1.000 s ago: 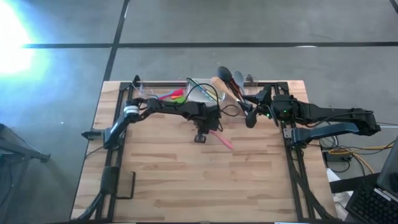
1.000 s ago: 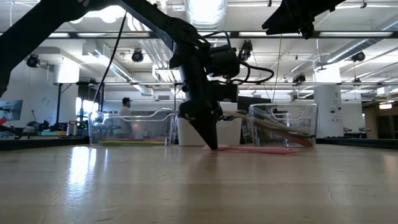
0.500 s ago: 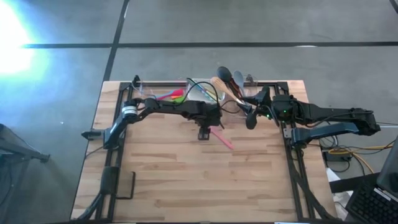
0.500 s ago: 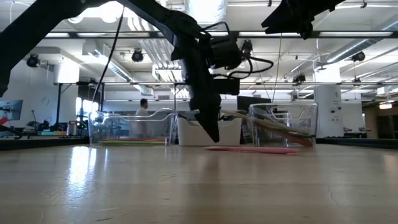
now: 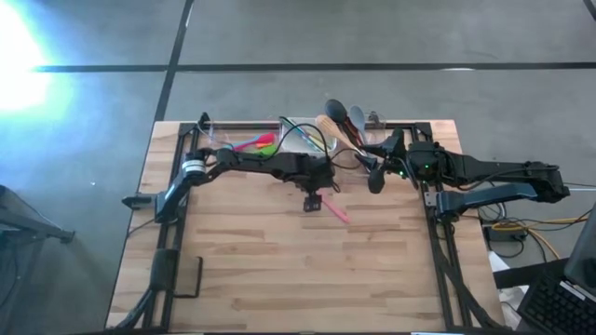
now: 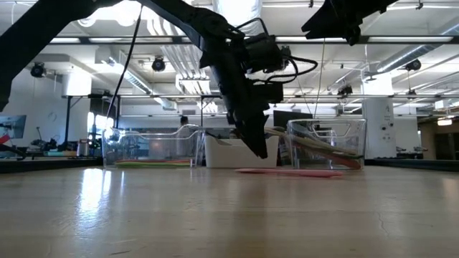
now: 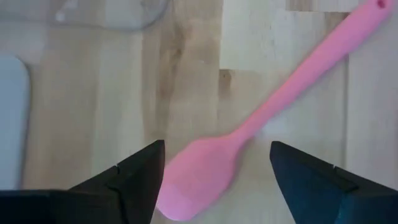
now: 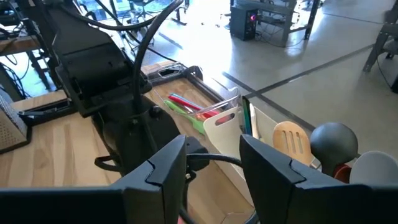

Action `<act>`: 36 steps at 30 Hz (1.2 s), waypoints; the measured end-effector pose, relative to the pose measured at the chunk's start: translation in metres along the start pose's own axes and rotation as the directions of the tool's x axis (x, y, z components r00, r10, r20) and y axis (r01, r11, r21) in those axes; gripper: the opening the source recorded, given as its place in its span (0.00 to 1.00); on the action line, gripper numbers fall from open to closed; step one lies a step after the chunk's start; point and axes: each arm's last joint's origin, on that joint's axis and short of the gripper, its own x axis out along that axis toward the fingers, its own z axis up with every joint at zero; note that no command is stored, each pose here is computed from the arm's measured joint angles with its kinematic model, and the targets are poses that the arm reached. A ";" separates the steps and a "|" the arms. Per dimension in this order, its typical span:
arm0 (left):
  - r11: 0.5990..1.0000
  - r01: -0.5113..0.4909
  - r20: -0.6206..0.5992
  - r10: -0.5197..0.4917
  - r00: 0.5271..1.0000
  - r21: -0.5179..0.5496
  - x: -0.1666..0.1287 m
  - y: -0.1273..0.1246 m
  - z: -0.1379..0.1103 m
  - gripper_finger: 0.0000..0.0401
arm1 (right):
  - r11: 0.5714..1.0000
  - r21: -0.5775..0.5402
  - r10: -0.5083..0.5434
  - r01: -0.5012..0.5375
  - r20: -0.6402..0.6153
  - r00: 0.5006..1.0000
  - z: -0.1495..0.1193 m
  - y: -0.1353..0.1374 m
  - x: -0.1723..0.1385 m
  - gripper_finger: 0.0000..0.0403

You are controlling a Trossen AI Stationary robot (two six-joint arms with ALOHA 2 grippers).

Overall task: Pick & Place Kitchen Items
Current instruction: Put the pink spatula into the left transparent bin

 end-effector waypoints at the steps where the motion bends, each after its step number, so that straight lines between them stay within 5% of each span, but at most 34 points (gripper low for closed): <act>1: 1.000 0.021 -0.004 -0.021 1.000 -0.018 0.000 0.000 -0.001 0.72 | 1.000 0.000 0.000 0.000 0.000 1.000 0.000 0.000 0.000 0.36; 10: 0.990 0.117 -0.018 -0.119 0.993 -0.081 0.009 0.028 -0.009 0.72 | 1.000 0.003 0.003 -0.003 0.016 1.000 0.002 0.000 0.000 0.33; 14: 0.986 0.122 -0.030 -0.120 0.992 0.111 0.013 0.030 -0.011 0.72 | 1.000 0.006 0.004 -0.005 0.021 1.000 0.002 0.000 0.000 0.33; 20: 0.899 0.161 -0.089 -0.136 0.987 0.407 0.010 0.019 -0.013 0.72 | 1.000 0.006 0.005 -0.005 0.021 1.000 0.002 0.000 0.000 0.35; 28: 0.685 0.141 -0.076 -0.124 0.989 0.715 0.012 0.011 -0.010 0.72 | 1.000 0.007 0.005 -0.005 0.022 1.000 0.002 0.000 0.000 0.34; 36: 0.689 0.120 -0.074 -0.096 0.993 0.715 0.024 0.020 -0.005 0.72 | 1.000 0.006 0.004 -0.005 0.021 1.000 0.002 0.000 0.000 0.33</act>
